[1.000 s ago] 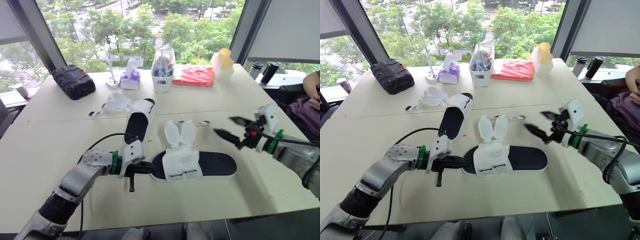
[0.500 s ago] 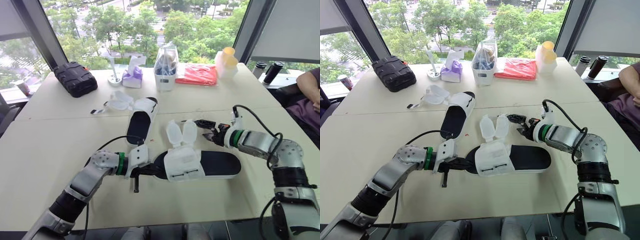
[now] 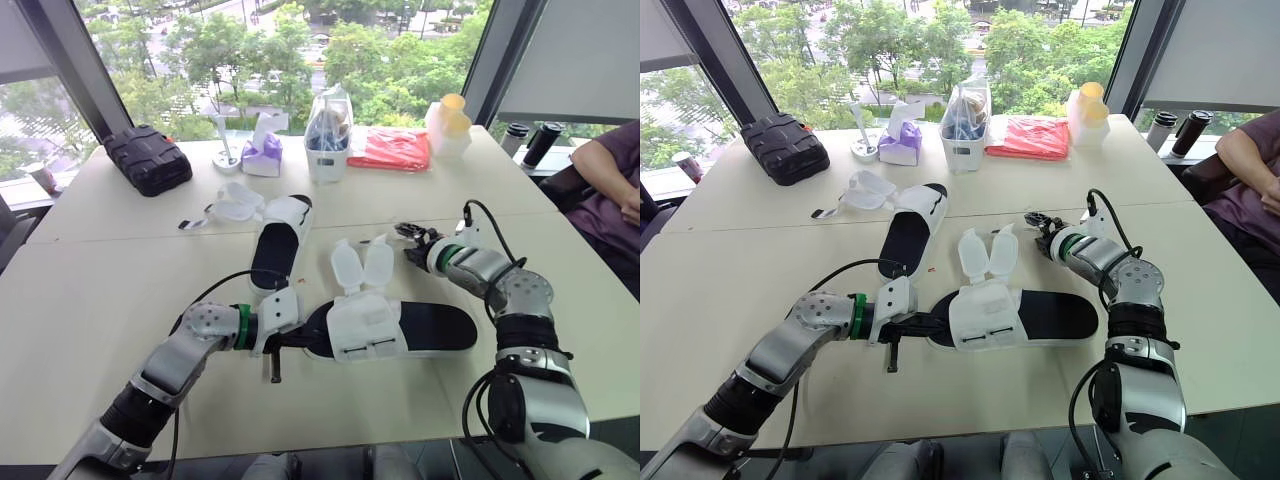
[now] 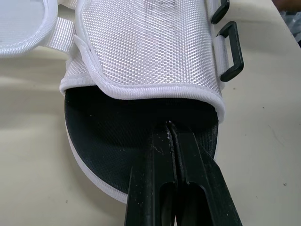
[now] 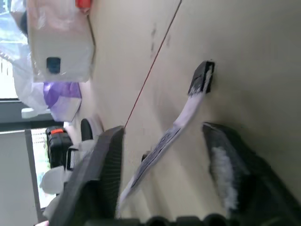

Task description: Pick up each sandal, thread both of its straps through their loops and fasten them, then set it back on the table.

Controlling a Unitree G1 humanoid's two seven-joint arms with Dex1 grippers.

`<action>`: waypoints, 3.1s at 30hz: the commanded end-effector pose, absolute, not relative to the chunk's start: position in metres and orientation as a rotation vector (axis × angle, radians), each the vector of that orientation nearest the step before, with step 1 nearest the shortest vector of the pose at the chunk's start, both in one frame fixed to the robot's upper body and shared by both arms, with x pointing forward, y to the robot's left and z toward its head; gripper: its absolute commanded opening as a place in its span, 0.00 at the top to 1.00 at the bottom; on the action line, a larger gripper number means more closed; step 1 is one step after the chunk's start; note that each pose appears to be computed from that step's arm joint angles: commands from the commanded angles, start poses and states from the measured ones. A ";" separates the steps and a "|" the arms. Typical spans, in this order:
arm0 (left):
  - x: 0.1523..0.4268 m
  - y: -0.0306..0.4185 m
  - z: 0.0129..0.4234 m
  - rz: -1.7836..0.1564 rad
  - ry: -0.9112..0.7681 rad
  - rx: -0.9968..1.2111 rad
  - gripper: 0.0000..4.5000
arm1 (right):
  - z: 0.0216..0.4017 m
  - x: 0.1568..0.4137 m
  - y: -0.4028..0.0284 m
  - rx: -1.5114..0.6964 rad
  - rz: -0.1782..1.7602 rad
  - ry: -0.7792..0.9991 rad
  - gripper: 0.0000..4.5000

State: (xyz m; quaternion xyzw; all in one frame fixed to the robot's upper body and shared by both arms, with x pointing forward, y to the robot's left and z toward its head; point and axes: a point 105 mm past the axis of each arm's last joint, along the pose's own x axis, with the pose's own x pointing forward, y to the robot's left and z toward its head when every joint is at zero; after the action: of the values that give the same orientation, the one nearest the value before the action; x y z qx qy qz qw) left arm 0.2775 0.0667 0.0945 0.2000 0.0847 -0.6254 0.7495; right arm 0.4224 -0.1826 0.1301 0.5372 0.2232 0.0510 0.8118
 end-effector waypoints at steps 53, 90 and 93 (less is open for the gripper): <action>0.303 0.055 0.119 -1.322 0.078 0.404 1.00 | 0.150 0.175 -0.139 0.051 1.128 0.456 0.25; 0.300 0.053 0.110 -1.327 0.117 0.412 1.00 | 0.103 0.206 -0.093 0.496 1.086 0.551 1.00; 0.301 0.053 0.109 -1.323 0.117 0.411 1.00 | 0.140 0.206 -0.107 0.444 1.189 0.496 1.00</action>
State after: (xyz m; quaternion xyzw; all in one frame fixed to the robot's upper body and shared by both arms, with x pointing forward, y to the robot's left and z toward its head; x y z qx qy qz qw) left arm 0.3007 0.0538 0.1017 0.1845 0.0718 -0.6105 0.7668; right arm 0.2085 -0.1063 0.1061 0.2156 0.2741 0.5054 0.7893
